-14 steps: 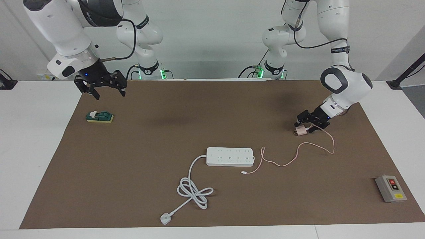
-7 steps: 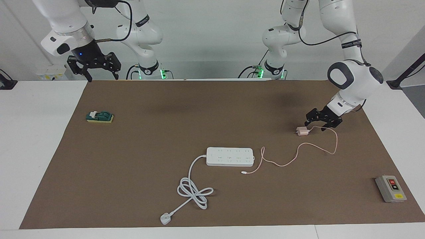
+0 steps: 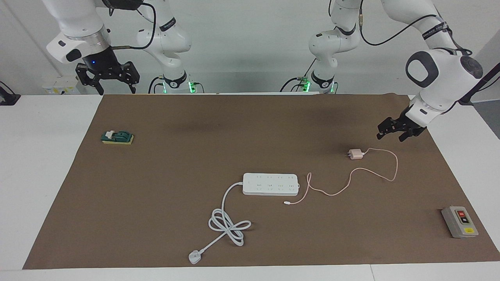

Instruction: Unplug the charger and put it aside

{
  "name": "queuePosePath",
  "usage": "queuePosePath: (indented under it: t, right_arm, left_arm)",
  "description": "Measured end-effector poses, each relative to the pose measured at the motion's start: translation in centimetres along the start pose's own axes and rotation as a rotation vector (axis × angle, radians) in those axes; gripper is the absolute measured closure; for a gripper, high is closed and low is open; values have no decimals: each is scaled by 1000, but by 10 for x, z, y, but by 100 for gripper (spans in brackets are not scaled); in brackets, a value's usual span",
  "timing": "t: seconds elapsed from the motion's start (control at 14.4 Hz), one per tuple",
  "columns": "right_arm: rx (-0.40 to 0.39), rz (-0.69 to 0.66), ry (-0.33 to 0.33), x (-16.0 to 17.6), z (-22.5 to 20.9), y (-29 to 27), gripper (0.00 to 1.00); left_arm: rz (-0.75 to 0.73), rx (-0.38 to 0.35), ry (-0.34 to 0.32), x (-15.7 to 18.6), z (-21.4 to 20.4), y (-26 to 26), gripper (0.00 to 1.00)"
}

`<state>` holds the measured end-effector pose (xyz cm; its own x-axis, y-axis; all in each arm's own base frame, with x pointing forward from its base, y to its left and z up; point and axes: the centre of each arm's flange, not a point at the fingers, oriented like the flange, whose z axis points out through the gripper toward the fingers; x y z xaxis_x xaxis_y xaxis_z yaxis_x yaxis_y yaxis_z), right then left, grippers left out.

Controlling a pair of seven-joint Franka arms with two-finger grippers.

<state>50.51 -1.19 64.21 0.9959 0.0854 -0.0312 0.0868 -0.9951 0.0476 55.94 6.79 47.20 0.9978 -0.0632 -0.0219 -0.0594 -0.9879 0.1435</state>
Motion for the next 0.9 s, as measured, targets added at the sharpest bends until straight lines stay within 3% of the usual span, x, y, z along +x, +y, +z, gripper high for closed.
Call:
queuePosePath:
  t: [0.21,0.49,0.9]
  right_arm:
    - [0,0,-2,0,0,0,0]
    - [8,1,-1,0,0,-1,0]
    - [8,-1,-1,0,0,-1,0]
  left_arm:
    - [-86,10,-25,1,-39,21,0]
    - [-179,97,-33,2,-60,64,0]
    - [-192,122,-45,-1,-80,62,0]
